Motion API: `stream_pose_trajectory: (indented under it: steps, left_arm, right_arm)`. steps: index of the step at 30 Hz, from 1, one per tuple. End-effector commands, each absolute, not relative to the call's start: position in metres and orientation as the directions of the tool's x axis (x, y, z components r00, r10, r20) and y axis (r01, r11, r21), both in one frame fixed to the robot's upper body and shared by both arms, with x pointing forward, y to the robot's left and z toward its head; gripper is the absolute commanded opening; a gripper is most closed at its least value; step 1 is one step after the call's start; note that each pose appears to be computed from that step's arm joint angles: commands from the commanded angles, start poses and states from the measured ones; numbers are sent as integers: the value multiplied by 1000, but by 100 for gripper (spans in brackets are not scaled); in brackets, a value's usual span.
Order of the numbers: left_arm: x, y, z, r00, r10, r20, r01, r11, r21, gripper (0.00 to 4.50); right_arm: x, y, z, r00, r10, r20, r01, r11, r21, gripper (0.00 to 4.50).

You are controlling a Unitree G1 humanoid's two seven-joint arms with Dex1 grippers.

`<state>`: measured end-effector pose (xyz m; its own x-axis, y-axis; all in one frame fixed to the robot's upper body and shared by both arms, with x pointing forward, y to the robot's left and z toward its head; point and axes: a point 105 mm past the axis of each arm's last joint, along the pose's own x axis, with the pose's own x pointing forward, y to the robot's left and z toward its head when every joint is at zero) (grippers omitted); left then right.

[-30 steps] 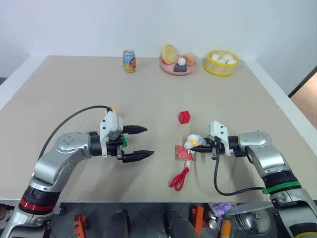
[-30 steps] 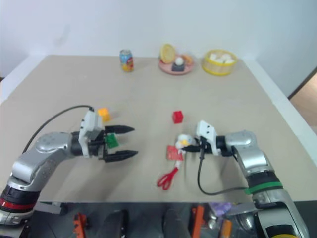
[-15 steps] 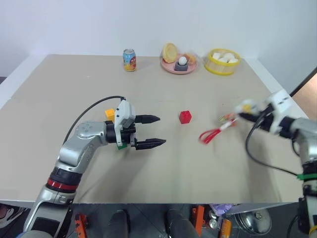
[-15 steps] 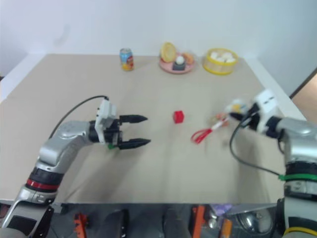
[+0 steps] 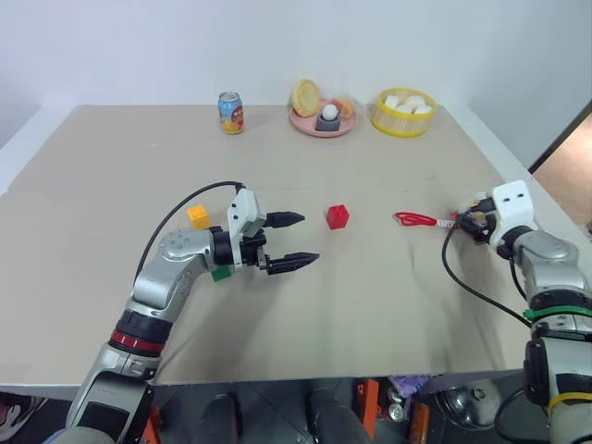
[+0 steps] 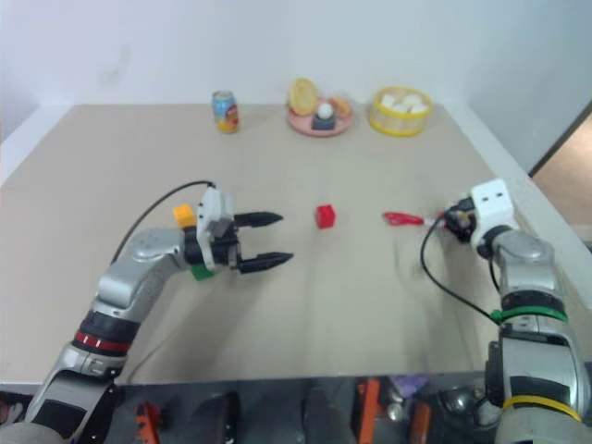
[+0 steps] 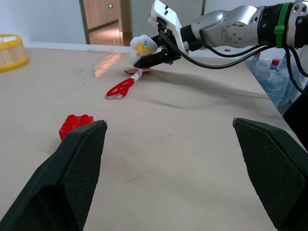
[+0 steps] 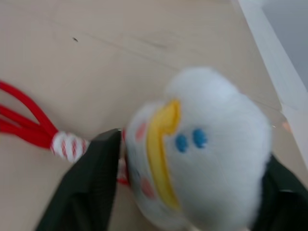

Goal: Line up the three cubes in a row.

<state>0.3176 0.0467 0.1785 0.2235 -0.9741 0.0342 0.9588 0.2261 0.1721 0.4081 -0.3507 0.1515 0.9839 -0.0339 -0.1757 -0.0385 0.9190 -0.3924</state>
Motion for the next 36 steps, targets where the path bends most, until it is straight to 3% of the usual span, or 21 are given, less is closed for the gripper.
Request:
stream_pose_trajectory:
  steps: [1,9,12,15,20,24,36]
  left_arm:
    - [314,52,192,237,-968,79,947,249,201,435]
    - [310,59,192,263,-960,98,946,277,168,435]
    - [310,61,194,271,-957,104,945,285,162,435]
    - [308,67,194,277,-956,94,944,289,161,435]
    - [303,74,193,271,-960,67,946,279,163,435]
    - [300,79,190,255,-966,47,952,260,161,435]
    - [300,73,187,243,-968,56,955,249,161,435]
  right_arm:
    - [412,-358,192,997,-66,-37,48,930,-365,408]
    - [415,-358,239,987,-94,131,130,944,-304,408]
    - [417,-336,245,988,22,154,19,965,-261,408]
    - [404,-270,224,943,324,79,-284,903,-323,408]
    - [363,-224,178,867,492,-77,-490,816,-307,408]
    - [340,-210,151,824,547,-150,-566,787,-246,408]
    - [334,-162,124,784,586,-203,-620,755,-215,408]
